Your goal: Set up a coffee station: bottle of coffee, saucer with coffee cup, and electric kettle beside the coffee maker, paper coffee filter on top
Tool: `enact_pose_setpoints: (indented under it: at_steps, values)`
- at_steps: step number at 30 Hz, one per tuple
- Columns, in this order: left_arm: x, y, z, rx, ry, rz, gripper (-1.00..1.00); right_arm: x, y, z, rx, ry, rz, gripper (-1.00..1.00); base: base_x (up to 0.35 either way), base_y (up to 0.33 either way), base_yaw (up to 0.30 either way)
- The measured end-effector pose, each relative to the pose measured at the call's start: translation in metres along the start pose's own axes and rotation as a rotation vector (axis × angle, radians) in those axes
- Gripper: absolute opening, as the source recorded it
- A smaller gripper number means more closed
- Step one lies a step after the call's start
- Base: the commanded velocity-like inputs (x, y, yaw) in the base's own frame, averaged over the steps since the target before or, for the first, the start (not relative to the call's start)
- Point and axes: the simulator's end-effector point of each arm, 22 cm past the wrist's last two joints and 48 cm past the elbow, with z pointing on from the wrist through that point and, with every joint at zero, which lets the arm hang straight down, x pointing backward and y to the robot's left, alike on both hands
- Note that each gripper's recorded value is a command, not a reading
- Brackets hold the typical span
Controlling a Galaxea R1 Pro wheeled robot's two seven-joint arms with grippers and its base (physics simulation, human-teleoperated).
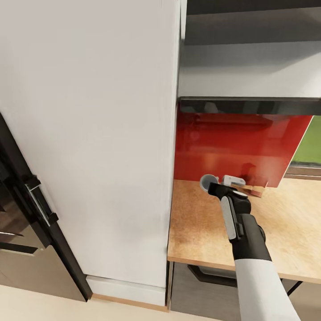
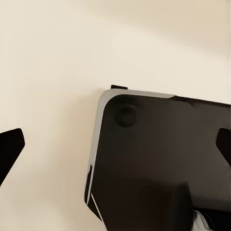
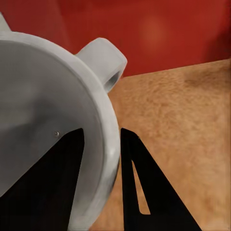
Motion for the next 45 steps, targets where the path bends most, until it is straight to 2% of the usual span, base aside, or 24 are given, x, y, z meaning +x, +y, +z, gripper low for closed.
enact_pose_setpoints:
  at_steps: [9,31,45]
  values:
    - [-0.0002,-0.0018,0.0002,0.002,0.0,-0.001,1.0,-0.0049,0.0032,-0.0031,-0.005,-0.012,0.004,-1.0,0.0,-0.196,-0.119]
    - [-0.0005,-0.0011,0.0002,0.001,-0.001,-0.001,1.0,-0.0058,0.0028,-0.0036,-0.003,-0.014,0.005,-1.0,0.002,-0.272,-0.29]
    - [-0.0005,-0.0007,0.0001,0.0,-0.001,0.0,1.0,-0.006,0.0027,-0.0039,-0.003,-0.014,0.005,-1.0,0.132,-0.268,-0.3]
